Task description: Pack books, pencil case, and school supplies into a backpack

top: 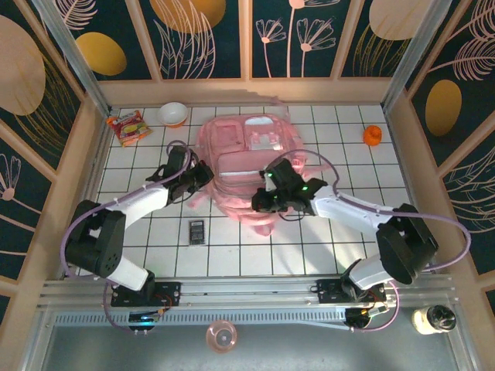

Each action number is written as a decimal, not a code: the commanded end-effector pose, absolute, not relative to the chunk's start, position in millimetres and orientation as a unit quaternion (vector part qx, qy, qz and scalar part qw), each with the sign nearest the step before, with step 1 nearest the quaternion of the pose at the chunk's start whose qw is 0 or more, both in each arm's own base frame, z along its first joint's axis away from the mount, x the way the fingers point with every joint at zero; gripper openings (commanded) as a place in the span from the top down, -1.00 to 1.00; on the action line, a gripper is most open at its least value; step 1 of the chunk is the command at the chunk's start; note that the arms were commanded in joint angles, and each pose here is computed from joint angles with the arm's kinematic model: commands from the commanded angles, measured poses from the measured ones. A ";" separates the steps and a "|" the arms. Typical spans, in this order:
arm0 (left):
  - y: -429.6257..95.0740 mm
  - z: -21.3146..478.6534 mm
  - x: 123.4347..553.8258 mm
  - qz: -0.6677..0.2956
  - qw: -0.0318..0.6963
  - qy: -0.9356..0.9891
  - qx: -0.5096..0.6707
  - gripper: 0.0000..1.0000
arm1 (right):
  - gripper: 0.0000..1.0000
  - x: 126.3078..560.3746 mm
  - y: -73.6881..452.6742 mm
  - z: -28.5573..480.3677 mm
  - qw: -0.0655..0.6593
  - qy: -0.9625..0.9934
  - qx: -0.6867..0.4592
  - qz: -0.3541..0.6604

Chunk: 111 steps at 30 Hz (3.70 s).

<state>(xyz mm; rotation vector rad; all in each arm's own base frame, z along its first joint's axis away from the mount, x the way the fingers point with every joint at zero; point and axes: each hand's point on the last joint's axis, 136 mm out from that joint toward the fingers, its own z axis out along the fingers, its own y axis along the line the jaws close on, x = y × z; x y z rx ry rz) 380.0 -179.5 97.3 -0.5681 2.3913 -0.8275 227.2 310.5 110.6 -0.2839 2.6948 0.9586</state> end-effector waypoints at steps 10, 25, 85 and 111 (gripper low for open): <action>-166.0 147.2 375.7 -0.373 0.299 0.840 -0.256 0.12 | 1.00 237.0 374.2 113.9 0.120 0.914 -0.112 0.370; -216.3 114.4 306.6 -0.439 0.199 0.828 -0.287 0.15 | 1.00 236.8 389.3 115.4 0.121 0.911 -0.123 0.375; -240.8 111.4 299.7 -0.399 0.223 0.860 -0.227 1.00 | 1.00 237.5 284.5 100.8 0.129 0.952 -0.087 0.265; -229.6 130.5 279.0 -0.417 0.201 0.872 -0.159 1.00 | 1.00 362.7 150.4 103.6 0.257 0.956 0.036 0.133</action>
